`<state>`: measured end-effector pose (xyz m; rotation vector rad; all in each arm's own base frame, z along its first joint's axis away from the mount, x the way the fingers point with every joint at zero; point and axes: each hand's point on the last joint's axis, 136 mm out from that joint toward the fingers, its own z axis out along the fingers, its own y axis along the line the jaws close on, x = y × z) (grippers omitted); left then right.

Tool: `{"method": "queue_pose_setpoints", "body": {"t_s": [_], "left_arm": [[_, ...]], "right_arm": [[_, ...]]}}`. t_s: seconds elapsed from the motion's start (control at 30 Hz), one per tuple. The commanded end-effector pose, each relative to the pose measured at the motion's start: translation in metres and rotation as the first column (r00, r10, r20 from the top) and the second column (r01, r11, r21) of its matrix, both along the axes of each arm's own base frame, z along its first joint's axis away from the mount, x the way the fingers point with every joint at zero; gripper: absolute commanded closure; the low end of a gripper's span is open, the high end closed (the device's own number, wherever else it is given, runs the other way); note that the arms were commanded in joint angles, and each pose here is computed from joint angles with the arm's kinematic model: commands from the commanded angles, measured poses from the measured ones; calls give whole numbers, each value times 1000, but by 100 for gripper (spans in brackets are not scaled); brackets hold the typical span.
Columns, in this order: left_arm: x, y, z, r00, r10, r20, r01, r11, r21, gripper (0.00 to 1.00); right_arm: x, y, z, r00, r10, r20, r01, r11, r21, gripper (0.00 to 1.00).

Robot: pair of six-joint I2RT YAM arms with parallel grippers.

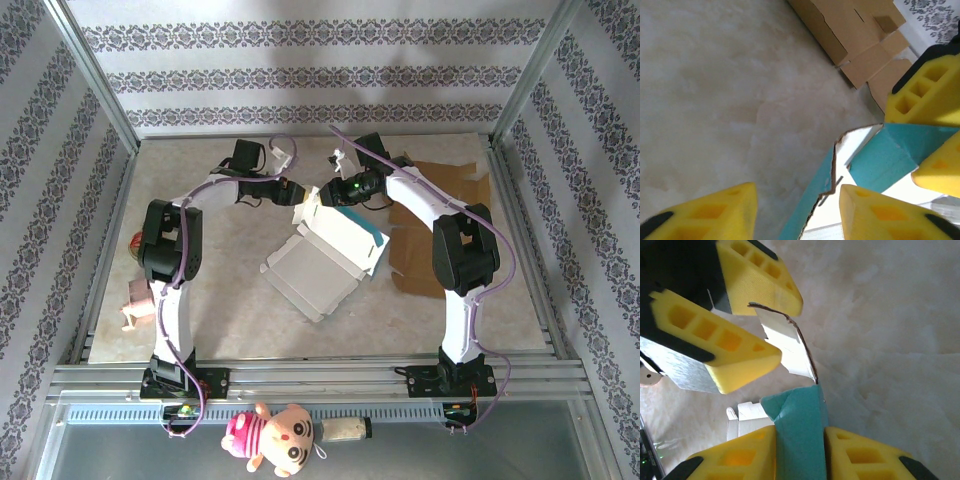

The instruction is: Fold the paper box

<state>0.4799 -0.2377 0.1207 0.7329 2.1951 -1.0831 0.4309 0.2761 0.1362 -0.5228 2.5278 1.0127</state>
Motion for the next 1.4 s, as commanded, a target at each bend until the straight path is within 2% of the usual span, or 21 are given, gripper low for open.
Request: {"method": "queue_pose_setpoints", "body": {"t_s": [0.0, 0.17, 0.23, 0.27, 0.33, 0.53, 0.67, 0.73, 0.87, 1.0, 1.1, 1.17, 1.27, 1.37], "left_arm": [[-15, -6, 4, 997, -70, -31, 68, 996, -60, 68], [-28, -11, -1, 994, -105, -21, 104, 993, -55, 87], [-28, -13, -5, 994, -107, 3, 107, 994, -19, 98], [-27, -11, -7, 995, -100, 20, 100, 995, 15, 100], [-26, -9, -10, 993, -98, 64, 93, 993, 70, 100], [-26, -5, -1, 966, -131, 223, 94, 981, 171, 100], [-27, -8, 9, 924, -155, 351, 93, 978, 187, 100], [-26, -7, 13, 908, -149, 391, 82, 980, 183, 100], [-27, -8, 18, 899, -163, 406, 91, 977, 191, 100], [-26, -8, 15, 899, -163, 407, 90, 977, 194, 100], [-25, -8, 12, 901, -164, 402, 88, 976, 200, 100], [-25, -8, 11, 900, -166, 404, 89, 975, 203, 100], [-26, -8, 12, 896, -170, 411, 91, 975, 204, 100], [-26, -9, 14, 889, -174, 423, 92, 974, 208, 100]], "right_arm": [[3, 4, 18, 999, 16, 48, -16, 1000, 6, 72], [3, 4, 20, 998, 16, 56, -16, 1000, 5, 70], [3, 5, 23, 998, 21, 64, -21, 1000, 6, 68], [2, 4, 26, 997, 25, 76, -26, 1000, 5, 66], [1, 0, 34, 993, 31, 113, -30, 999, -10, 58], [-11, -31, 56, 949, 108, 295, -67, 987, -145, 26], [-16, -55, 63, 970, 56, 235, -39, 996, -80, 15], [-23, -67, 56, 974, 56, 221, -32, 993, -111, 13], [-35, -88, 32, 952, 129, 277, -49, 960, -277, 19], [-52, -75, 24, 920, 276, 278, -183, 930, -319, 21], [-59, -64, 17, 922, 320, 220, -246, 920, -306, 21], [-63, -59, 9, 928, 333, 170, -272, 914, -302, 29], [-61, -59, -2, 937, 327, 123, -278, 911, -306, 51], [-61, -56, -4, 939, 327, 105, -285, 912, -294, 58]]}}
